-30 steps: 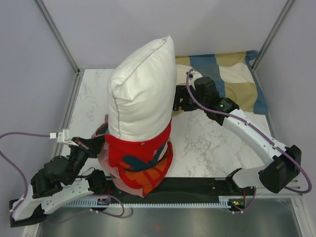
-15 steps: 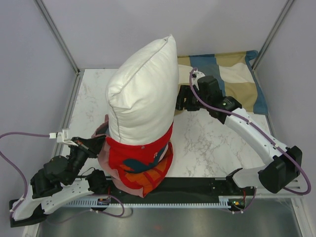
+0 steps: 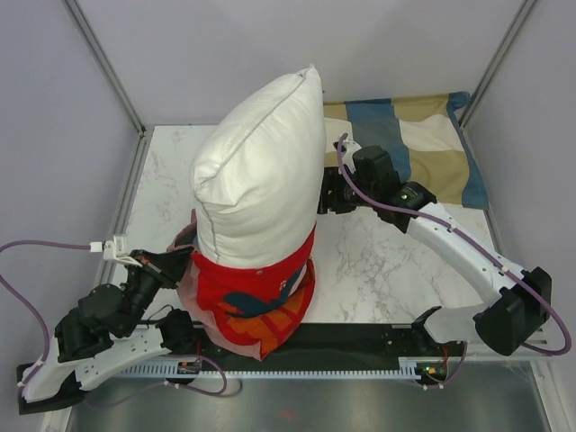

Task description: Put the pillow into the pillowcase

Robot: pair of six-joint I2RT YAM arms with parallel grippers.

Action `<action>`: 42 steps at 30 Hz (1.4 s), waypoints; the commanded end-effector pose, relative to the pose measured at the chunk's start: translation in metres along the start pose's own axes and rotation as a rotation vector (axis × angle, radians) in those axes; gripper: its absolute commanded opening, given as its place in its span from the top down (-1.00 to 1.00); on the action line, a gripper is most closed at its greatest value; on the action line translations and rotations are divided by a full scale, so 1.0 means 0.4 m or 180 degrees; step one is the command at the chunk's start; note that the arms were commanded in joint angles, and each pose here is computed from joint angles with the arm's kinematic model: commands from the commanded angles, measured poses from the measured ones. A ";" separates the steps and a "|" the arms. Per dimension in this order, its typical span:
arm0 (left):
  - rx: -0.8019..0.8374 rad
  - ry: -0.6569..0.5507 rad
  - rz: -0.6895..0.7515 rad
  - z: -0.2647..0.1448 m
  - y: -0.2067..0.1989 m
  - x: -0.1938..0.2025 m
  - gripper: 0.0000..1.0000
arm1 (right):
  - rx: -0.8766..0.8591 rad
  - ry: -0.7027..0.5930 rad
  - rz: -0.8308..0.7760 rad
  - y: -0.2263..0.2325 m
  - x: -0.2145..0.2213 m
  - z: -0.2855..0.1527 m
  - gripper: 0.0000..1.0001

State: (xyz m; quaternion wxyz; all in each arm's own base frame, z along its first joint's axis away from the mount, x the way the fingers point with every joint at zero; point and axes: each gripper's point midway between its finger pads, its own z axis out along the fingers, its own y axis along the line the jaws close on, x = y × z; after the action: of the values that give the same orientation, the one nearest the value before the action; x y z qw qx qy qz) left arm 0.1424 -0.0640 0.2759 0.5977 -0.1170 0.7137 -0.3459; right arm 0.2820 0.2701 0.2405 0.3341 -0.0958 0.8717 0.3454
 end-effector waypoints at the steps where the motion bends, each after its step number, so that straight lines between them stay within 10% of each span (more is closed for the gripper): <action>1: 0.0118 -0.0217 -0.0122 -0.033 0.006 -0.055 0.95 | -0.0135 0.0034 -0.0146 0.036 0.008 0.012 -0.32; 11: 0.0136 -0.0239 -0.0134 -0.038 0.003 -0.066 0.95 | 0.0263 -0.0258 -0.0122 0.005 -0.063 0.011 1.00; 25: 0.0451 -0.0033 0.0011 -0.031 -0.157 -0.149 0.95 | -0.0153 -0.1348 -0.0117 0.207 -0.310 -0.295 1.00; 42: 0.1506 -0.0627 0.0213 -0.021 -0.594 -0.498 0.95 | -0.0836 -0.2929 -0.0261 0.455 -0.658 -0.693 1.00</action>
State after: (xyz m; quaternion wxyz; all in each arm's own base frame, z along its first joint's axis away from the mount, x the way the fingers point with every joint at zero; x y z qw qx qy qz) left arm 0.1420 -0.1355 0.5151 0.6414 0.0188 0.6422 -0.4194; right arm 0.3054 0.2353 0.5508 0.5821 -0.0288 0.7168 0.3828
